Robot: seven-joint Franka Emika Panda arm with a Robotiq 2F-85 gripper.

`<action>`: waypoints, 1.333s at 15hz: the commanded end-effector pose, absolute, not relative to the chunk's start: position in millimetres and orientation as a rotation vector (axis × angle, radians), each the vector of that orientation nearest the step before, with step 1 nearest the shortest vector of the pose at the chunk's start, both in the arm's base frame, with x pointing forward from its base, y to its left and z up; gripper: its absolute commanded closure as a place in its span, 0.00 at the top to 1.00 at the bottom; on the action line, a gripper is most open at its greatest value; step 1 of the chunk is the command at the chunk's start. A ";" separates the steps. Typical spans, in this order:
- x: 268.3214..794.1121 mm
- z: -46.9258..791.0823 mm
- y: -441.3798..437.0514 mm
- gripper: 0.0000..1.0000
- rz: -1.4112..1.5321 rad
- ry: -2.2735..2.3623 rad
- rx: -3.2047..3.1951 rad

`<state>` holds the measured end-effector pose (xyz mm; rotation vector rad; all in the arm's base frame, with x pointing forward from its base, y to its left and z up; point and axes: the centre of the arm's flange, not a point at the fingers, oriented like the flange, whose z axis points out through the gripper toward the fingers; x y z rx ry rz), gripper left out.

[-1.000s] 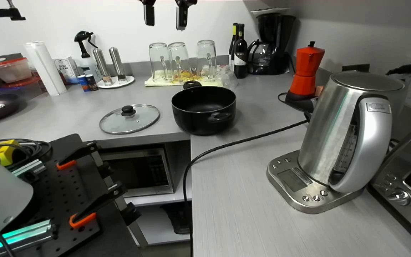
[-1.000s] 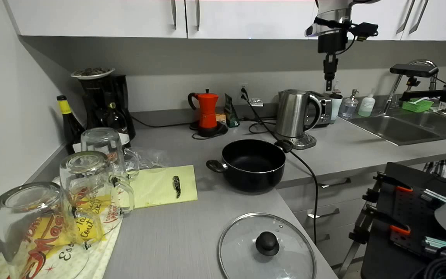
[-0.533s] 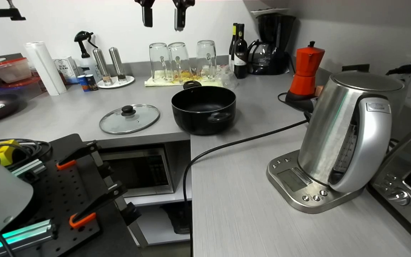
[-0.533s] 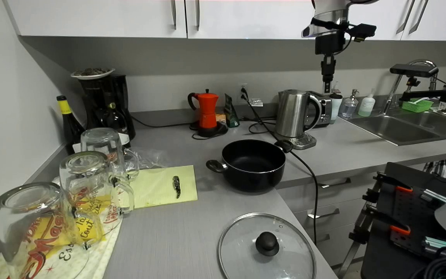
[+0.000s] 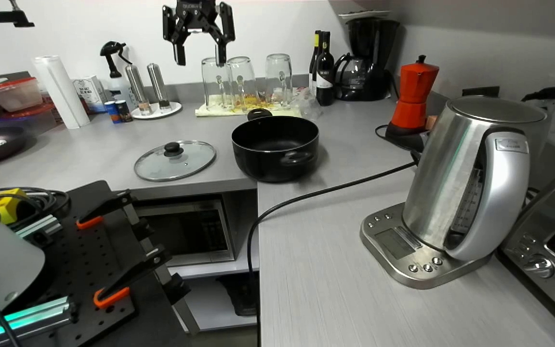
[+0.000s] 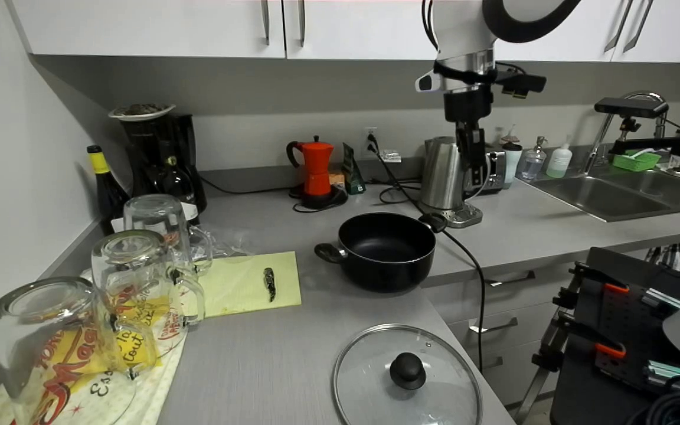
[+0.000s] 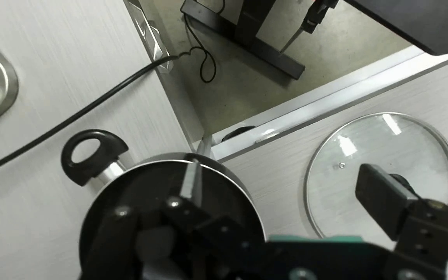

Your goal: Put the lid on the pot

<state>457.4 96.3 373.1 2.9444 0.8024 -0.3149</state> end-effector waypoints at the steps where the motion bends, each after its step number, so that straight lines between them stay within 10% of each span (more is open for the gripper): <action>1: 465.6 334.7 151.0 1.00 -0.336 0.930 2.830; 20: 433.5 159.5 355.0 1.00 -0.314 1.667 2.486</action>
